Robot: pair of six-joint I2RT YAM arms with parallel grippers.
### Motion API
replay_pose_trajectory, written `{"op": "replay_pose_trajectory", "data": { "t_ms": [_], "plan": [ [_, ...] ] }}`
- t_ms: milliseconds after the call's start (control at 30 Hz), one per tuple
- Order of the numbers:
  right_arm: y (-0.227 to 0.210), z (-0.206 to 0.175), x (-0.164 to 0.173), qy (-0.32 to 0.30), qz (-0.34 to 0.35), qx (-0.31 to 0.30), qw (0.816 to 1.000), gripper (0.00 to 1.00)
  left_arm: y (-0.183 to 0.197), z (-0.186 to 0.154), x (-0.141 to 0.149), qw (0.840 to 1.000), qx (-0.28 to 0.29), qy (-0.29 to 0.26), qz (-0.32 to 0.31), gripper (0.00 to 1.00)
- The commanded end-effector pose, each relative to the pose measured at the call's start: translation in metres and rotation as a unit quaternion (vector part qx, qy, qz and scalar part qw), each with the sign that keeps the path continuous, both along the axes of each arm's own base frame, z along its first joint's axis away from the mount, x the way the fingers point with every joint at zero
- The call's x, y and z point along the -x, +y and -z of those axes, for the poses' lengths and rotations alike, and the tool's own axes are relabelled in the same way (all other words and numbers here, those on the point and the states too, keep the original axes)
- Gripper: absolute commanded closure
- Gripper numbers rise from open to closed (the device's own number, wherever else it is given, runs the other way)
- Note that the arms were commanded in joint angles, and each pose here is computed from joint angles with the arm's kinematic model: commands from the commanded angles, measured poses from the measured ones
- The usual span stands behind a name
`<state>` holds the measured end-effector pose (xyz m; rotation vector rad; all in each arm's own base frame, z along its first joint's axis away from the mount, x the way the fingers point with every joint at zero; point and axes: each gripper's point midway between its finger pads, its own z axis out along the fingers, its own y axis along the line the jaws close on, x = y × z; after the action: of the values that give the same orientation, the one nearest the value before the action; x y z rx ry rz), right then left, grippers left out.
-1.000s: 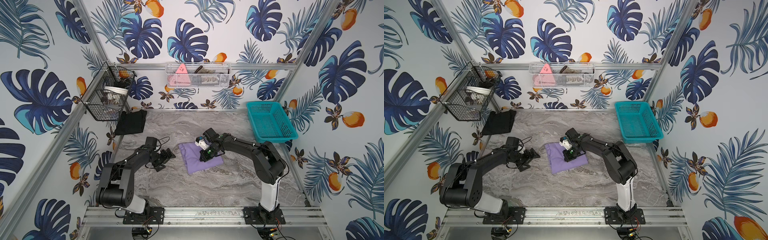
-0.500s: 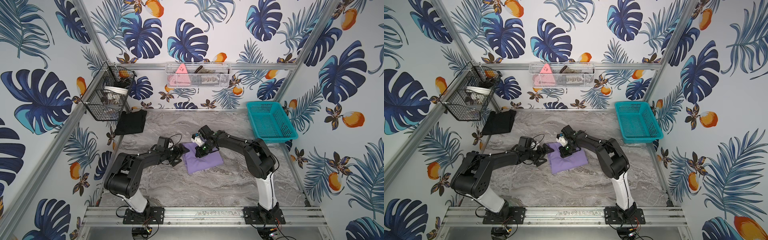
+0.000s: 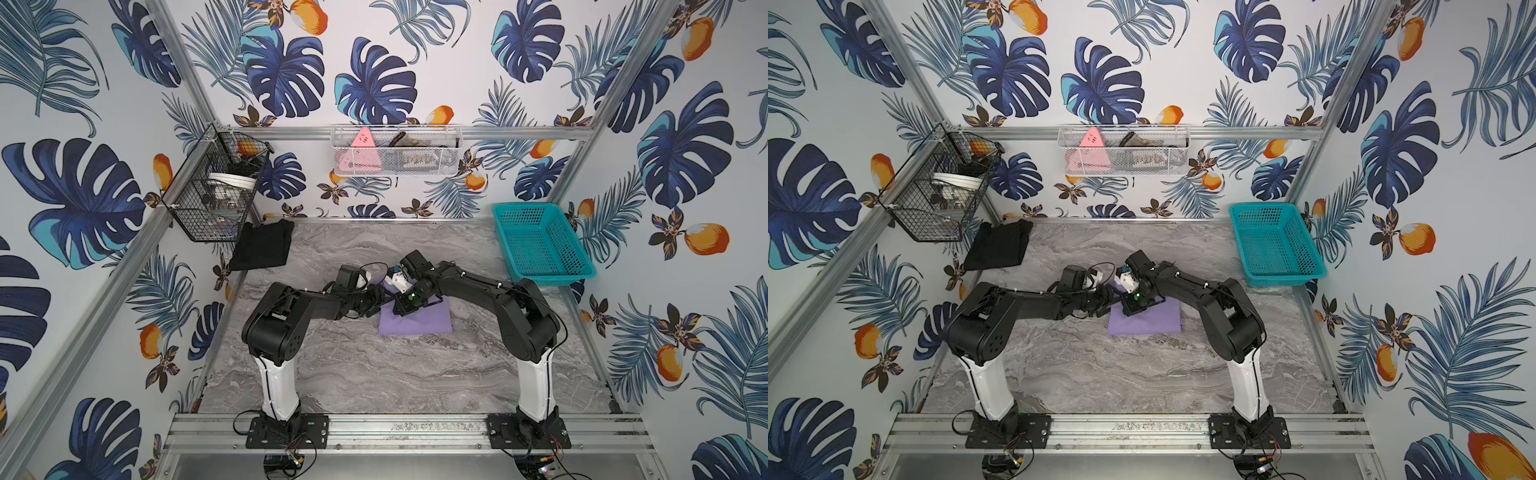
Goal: Fold and stack t-shirts
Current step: Pick up the T-shirt from the center of the board.
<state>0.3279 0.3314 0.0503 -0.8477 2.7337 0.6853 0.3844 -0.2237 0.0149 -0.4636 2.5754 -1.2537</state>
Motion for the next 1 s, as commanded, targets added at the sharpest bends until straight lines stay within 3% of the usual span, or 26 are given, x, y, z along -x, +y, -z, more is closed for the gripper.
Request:
{"op": "replay_pose_trajectory", "data": {
  "t_ms": [0,200,333,500,800,967],
  "plan": [
    [-0.006,-0.021,-0.012,-0.034,0.009,-0.008,0.999,1.0,0.048,0.068,0.057,0.978,-0.155,0.141,-0.016,1.0],
    [-0.052,-0.074,-0.054,-0.104,0.073,-0.015,0.992,1.0,0.055,0.04,0.047,0.979,-0.178,0.099,-0.002,1.0],
    [-0.107,-0.11,-0.078,-0.146,0.136,-0.016,0.98,1.0,0.056,-0.015,0.009,0.982,-0.185,0.022,0.013,1.0],
    [-0.15,-0.122,-0.074,-0.157,0.18,-0.019,0.971,1.0,0.069,-0.081,-0.033,0.975,-0.216,-0.054,0.026,1.0],
    [-0.18,-0.124,-0.051,-0.141,0.227,-0.044,0.963,1.0,0.087,-0.163,-0.078,0.935,-0.308,-0.166,0.053,1.0],
    [-0.192,-0.128,-0.051,-0.132,0.254,-0.061,0.956,1.0,0.105,-0.197,-0.092,0.899,-0.378,-0.212,0.069,1.0]
  ]
}}
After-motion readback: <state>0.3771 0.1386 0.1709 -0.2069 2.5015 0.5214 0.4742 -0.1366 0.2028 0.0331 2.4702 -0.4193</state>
